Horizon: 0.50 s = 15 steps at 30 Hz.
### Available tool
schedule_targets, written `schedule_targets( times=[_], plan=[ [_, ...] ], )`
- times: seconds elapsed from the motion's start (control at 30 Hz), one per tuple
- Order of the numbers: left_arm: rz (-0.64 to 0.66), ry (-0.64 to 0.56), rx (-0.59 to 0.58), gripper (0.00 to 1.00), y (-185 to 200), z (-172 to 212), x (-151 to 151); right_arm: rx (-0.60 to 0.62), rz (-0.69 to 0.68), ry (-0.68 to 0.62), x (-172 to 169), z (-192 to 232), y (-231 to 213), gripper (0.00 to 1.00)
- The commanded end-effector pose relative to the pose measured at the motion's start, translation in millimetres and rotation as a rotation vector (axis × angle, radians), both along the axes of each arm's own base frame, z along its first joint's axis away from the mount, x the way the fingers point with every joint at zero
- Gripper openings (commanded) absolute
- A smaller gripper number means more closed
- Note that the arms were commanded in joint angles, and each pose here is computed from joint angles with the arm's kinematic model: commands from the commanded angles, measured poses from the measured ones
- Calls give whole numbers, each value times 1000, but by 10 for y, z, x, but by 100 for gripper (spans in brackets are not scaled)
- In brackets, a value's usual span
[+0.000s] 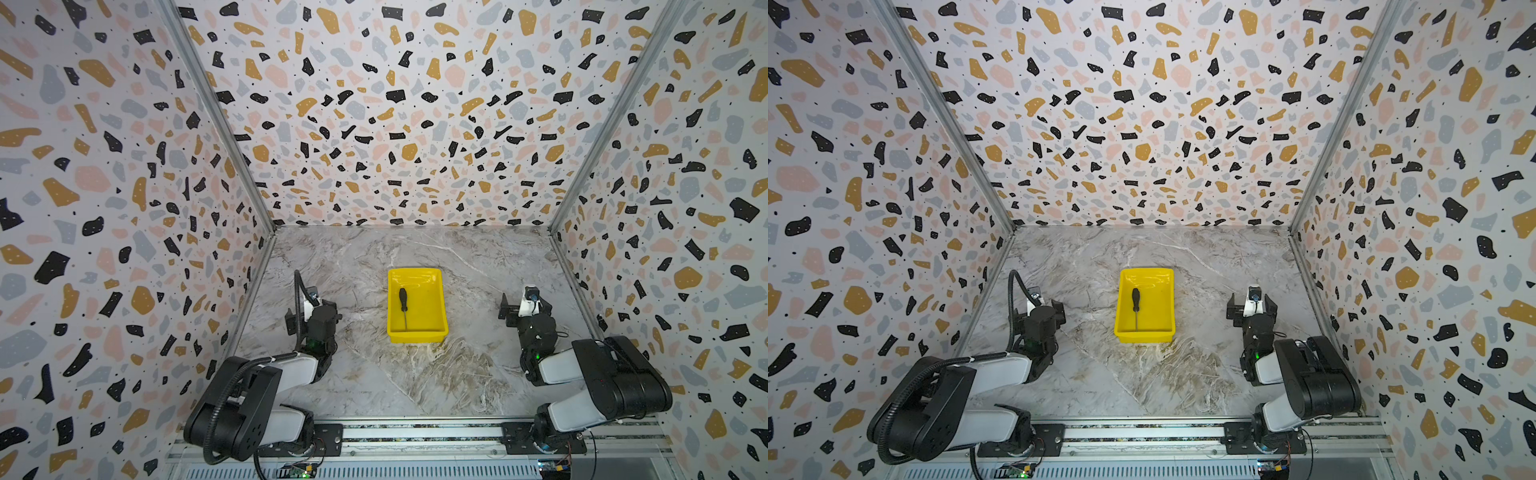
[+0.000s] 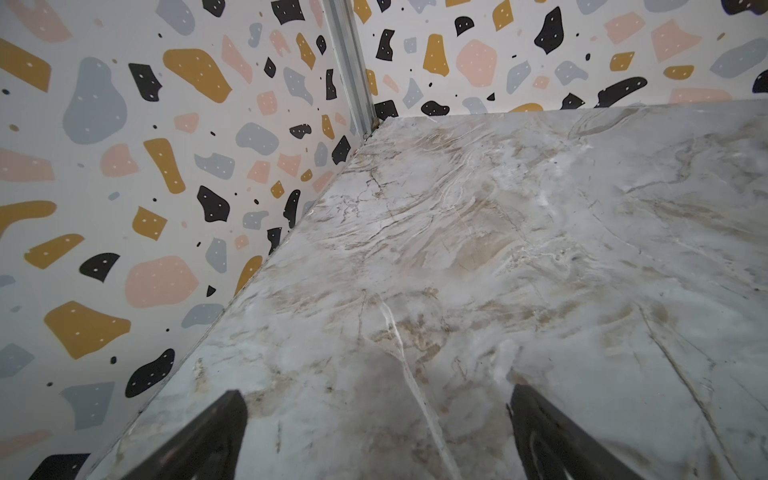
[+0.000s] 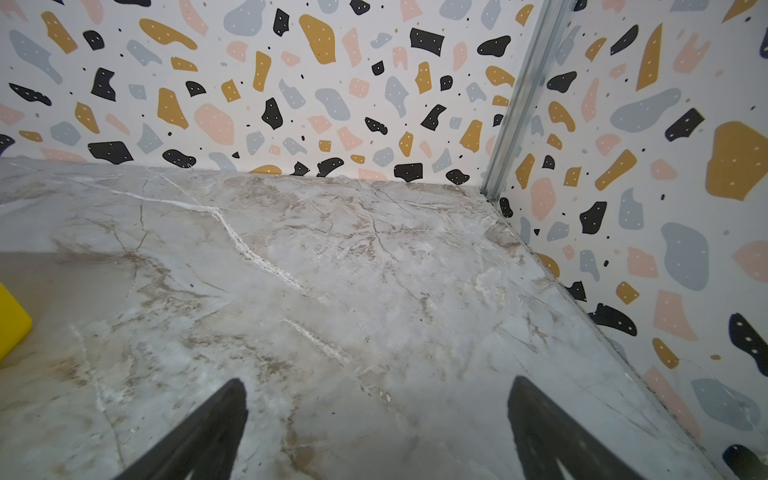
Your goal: Put the screwdriver in the bin
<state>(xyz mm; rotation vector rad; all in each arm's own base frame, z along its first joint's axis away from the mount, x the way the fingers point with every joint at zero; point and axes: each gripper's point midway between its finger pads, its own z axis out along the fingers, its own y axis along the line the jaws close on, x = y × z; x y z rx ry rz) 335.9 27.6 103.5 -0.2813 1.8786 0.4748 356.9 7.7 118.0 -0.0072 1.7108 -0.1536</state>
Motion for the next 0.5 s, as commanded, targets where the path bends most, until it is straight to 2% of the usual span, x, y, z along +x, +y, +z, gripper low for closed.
schedule_targets(
  times=[0.0,0.27,0.37,0.43,0.47],
  plan=[
    [-45,-147,-36,100,-74,324,156,18,6,-28,51,92,20,99],
    [-70,-175,-44,100,-89,342,95,21,10,-26,61,91,21,99],
    [-179,-236,-53,100,-207,368,-22,26,13,-21,67,81,13,99],
    [-176,-320,-61,100,-165,401,-163,28,15,-20,71,79,13,99],
    [-159,-324,-60,100,-137,398,-159,28,15,-20,70,79,13,99]
  ],
)
